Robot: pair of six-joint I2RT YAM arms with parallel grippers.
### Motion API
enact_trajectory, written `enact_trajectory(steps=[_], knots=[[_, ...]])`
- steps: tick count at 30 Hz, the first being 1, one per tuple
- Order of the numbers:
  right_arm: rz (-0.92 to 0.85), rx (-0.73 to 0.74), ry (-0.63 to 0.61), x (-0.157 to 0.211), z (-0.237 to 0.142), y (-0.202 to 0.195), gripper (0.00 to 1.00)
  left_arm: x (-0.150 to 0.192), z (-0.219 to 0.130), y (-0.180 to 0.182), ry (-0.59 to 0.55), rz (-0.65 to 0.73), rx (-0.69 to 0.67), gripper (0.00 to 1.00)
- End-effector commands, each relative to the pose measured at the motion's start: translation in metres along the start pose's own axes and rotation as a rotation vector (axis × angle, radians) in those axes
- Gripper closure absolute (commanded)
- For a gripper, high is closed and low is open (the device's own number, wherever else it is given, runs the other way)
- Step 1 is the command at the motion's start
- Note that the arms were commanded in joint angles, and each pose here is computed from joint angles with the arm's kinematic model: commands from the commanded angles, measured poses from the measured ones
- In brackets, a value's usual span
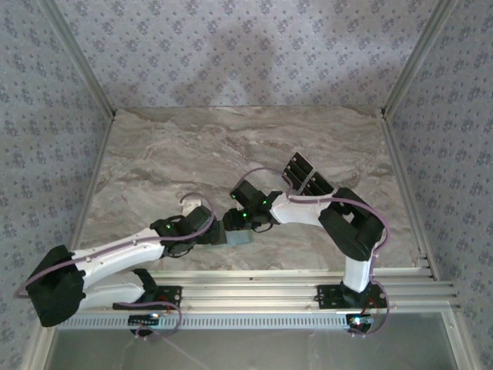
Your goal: Put the credit cards into the card holder
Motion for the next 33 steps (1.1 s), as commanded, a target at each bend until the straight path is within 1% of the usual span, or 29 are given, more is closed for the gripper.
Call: enact_trajectory(steps=[1,8,13,19,27,33], knots=[[0.037,0.031,0.067,0.015,0.012,-0.01,0.53,0.01,-0.002,-0.006,0.01,-0.01,0.064,0.0],[0.042,0.033,0.067,0.015,0.014,-0.01,0.5,0.028,-0.004,-0.025,-0.03,0.048,0.155,0.0],[0.041,0.033,0.068,0.015,0.014,-0.01,0.5,0.033,-0.006,-0.034,-0.066,0.054,0.192,0.0],[0.045,0.029,0.068,0.016,0.015,-0.011,0.49,0.032,-0.001,-0.042,-0.083,0.071,0.18,0.0],[0.047,0.022,0.066,0.016,0.016,-0.01,0.49,0.029,0.008,-0.048,-0.111,0.084,0.125,0.0],[0.047,0.013,0.055,0.013,0.012,-0.009,0.49,0.035,0.016,-0.045,-0.097,0.093,0.073,0.0]])
Point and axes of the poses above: each hand's point on the last joint's axis, 136 mm out from that joint toward the fingers, its own z axis out along the fingers, its own y axis along the line the jaws close on, x = y × z, the point moved 9 cm from there along -z, back along the fingers, and after that the axes turned 6 degrees about -z, right-handed, at the moved point
